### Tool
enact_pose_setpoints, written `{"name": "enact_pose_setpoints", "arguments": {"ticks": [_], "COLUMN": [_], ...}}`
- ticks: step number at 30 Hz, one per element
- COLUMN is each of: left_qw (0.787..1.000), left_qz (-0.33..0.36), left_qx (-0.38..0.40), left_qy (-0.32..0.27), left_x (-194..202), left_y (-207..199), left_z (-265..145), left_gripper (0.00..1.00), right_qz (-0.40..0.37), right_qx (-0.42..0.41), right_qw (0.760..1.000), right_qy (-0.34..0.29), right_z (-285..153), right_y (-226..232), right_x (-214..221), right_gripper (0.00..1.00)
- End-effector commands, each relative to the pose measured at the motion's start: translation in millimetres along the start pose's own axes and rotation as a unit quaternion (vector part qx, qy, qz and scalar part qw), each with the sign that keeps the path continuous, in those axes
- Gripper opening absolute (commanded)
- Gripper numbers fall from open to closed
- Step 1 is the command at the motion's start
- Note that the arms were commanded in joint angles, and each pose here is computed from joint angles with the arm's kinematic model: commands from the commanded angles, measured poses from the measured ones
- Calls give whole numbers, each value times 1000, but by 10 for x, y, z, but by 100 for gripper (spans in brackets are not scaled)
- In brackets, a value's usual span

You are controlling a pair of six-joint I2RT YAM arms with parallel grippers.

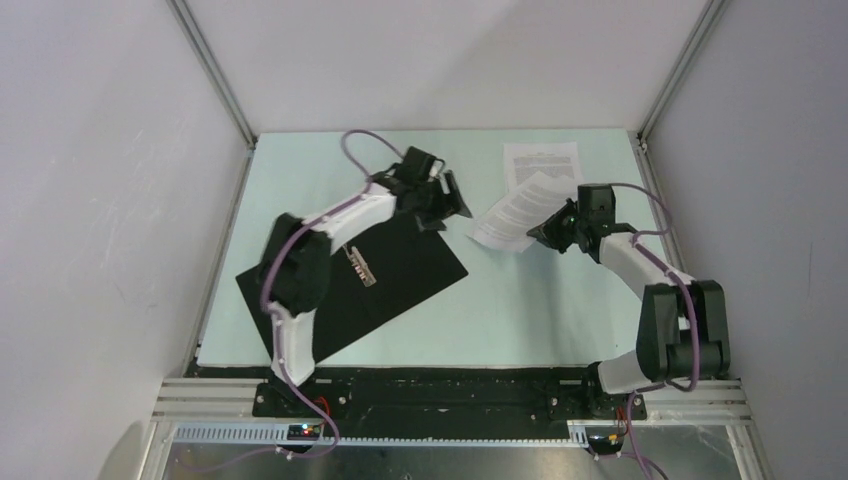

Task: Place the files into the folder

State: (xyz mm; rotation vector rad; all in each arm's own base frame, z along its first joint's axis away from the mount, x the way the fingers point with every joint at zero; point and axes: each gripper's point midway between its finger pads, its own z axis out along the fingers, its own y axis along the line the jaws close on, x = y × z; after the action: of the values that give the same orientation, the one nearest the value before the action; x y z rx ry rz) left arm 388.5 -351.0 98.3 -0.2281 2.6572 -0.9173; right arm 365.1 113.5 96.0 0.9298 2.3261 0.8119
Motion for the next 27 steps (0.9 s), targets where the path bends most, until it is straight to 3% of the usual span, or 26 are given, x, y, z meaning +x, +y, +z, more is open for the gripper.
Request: {"name": "enact_pose_setpoints", "arguments": {"ticks": [1,4,10,21,27], "left_qw": [984,957,918,919,923], "left_qz": [-42,-78,-109,-84,-57], "left_qx": [-84,-188,-290,-339,-348], "left_qy": [-150,-207,-249,-182,-150], "left_x": [-422,-377,-126,-66,-286], "left_y": [504,1234,1995,2338,2418], "left_z": [-858,-1184,-1699,-1513,-1336], "left_gripper": [76,73,66,55,48], "right_qz": [-49,-68,-103,-121,-127], "right_qx": [-22,-25,-54,-93,-111], "right_qw": [998,997,992,987,985], "right_qy": [-29,-29,-41,-41,-43], "right_z": [-317,-414,-610,-779,-882], "right_y": [302,375,663,895,979], "right_x": [-84,-61,-72,-42,-15], "right_gripper": [0,0,0,0,0]}}
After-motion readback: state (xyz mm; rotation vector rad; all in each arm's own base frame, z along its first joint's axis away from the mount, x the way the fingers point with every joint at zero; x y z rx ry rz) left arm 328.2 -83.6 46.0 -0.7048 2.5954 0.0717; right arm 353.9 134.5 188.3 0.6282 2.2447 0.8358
